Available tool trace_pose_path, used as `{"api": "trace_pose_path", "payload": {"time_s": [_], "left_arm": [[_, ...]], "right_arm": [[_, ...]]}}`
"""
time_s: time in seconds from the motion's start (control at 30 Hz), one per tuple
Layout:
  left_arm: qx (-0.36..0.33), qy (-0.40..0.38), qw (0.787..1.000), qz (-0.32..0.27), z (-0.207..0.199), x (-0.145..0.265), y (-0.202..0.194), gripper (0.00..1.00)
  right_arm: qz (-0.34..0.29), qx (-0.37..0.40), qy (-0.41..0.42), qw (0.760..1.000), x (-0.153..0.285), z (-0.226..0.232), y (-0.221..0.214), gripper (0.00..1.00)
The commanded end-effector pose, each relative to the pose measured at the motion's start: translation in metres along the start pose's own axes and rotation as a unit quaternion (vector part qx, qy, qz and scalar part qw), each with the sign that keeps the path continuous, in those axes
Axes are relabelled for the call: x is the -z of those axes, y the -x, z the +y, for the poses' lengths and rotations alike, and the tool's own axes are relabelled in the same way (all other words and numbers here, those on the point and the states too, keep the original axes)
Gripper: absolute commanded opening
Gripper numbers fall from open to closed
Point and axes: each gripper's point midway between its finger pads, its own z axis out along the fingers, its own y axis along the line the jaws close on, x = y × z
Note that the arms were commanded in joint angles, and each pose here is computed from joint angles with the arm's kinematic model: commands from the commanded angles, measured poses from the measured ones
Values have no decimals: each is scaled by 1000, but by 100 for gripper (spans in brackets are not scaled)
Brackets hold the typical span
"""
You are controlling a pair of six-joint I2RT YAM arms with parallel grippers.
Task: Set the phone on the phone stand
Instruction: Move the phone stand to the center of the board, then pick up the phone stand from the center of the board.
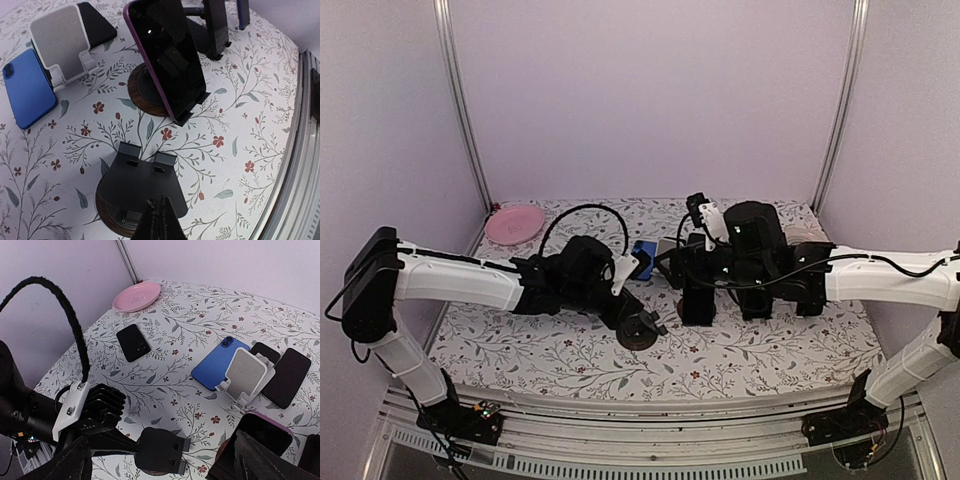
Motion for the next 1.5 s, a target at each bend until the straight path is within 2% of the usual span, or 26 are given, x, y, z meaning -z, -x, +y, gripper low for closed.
{"api": "trace_pose_path", "payload": {"time_s": [0.0, 0.13, 0.2, 0.23, 0.3, 0.4, 0.53, 0.57, 0.63, 0.73, 0.83, 0.97, 1.17, 1.37, 1.47], "left_arm": [[-44, -66, 997, 3, -10, 3, 8, 0], [-44, -72, 996, 2, -3, 2, 12, 0], [-24, -70, 997, 1, 1, 1, 14, 0], [-9, -64, 998, 1, 3, 1, 16, 3], [31, -32, 999, 6, 13, 3, 18, 11], [118, 22, 993, -10, 29, 15, 22, 32], [244, 63, 967, -31, 40, 24, 12, 42], [258, 61, 963, -40, 37, 25, 9, 48], [279, 78, 956, -54, 36, 25, 3, 52], [301, 85, 948, -62, 29, 19, 3, 74], [313, 93, 942, -75, 21, 11, 4, 84], [337, 117, 930, -90, 23, 4, 1, 84], [371, 124, 914, -111, 23, -7, -1, 73], [368, 129, 916, -98, 15, -27, -5, 61], [361, 135, 918, -95, 15, -31, -7, 49]], "right_arm": [[10, 46, 80, 996, -6, 18, -1, 99], [25, 74, 104, 992, -11, 24, -14, 99], [29, 77, 105, 991, -12, 23, -19, 99], [30, 78, 102, 991, -12, 21, -20, 99], [32, 77, 94, 992, -11, 18, -21, 99], [27, 69, 81, 994, -7, 14, -18, 99], [16, 46, 39, 998, -2, 1, -8, 99], [10, 39, 26, 999, 0, -4, -4, 99], [-4, 22, 9, 1000, 6, -9, 4, 99], [-20, -3, -9, 1000, 15, -16, 12, 99], [-33, -18, -8, 999, 23, -16, 19, 99], [-45, -32, -1, 998, 32, -15, 25, 99], [-48, -46, 9, 998, 38, -13, 25, 99], [-49, -54, 17, 997, 41, -12, 23, 99], [-48, -55, 17, 997, 42, -12, 23, 99]]}}
